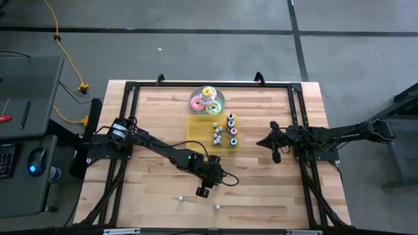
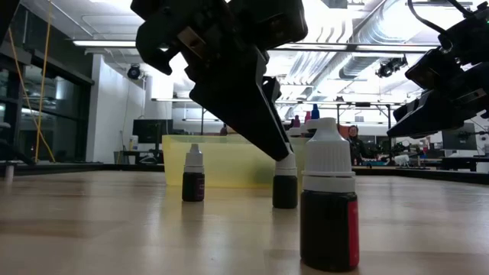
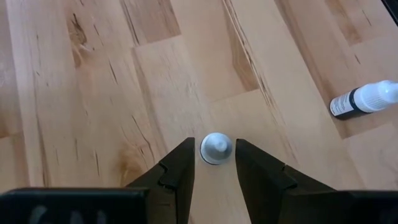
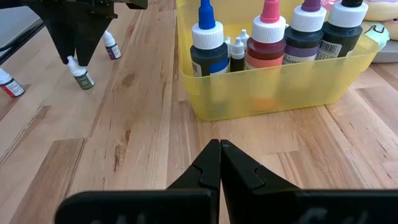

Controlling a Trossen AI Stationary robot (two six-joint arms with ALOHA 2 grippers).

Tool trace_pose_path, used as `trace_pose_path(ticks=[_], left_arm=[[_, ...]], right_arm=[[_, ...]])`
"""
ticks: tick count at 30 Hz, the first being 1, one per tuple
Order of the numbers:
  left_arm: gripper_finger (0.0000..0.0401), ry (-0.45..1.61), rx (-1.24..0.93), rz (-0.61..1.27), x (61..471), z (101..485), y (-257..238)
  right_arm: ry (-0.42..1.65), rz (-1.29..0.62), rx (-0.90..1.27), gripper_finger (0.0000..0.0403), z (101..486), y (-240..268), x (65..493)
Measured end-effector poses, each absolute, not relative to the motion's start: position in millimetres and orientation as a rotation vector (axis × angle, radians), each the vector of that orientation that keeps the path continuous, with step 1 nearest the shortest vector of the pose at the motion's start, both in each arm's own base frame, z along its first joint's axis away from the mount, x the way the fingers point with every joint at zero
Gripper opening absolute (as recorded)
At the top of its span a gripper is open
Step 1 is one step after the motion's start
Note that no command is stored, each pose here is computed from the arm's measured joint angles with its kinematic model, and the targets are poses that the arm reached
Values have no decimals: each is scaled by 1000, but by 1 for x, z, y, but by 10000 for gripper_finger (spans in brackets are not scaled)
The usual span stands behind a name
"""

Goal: Pick & Place food coloring
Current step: Put the small green food coloring bottle into the yellow container

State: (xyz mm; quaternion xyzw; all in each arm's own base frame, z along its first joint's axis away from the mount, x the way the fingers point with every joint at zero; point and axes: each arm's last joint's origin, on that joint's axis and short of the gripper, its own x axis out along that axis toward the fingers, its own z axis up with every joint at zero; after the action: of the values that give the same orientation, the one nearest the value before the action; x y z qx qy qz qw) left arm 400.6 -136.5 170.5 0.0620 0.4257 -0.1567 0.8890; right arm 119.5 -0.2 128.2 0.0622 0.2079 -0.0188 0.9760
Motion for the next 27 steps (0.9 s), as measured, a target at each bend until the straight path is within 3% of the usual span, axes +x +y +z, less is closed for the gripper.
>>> trace_pose_path(ticks=[27], left_arm=[[110,905,136,-304,400,169,-133]], right_arm=[[419,-38,125,0,128,0,120]])
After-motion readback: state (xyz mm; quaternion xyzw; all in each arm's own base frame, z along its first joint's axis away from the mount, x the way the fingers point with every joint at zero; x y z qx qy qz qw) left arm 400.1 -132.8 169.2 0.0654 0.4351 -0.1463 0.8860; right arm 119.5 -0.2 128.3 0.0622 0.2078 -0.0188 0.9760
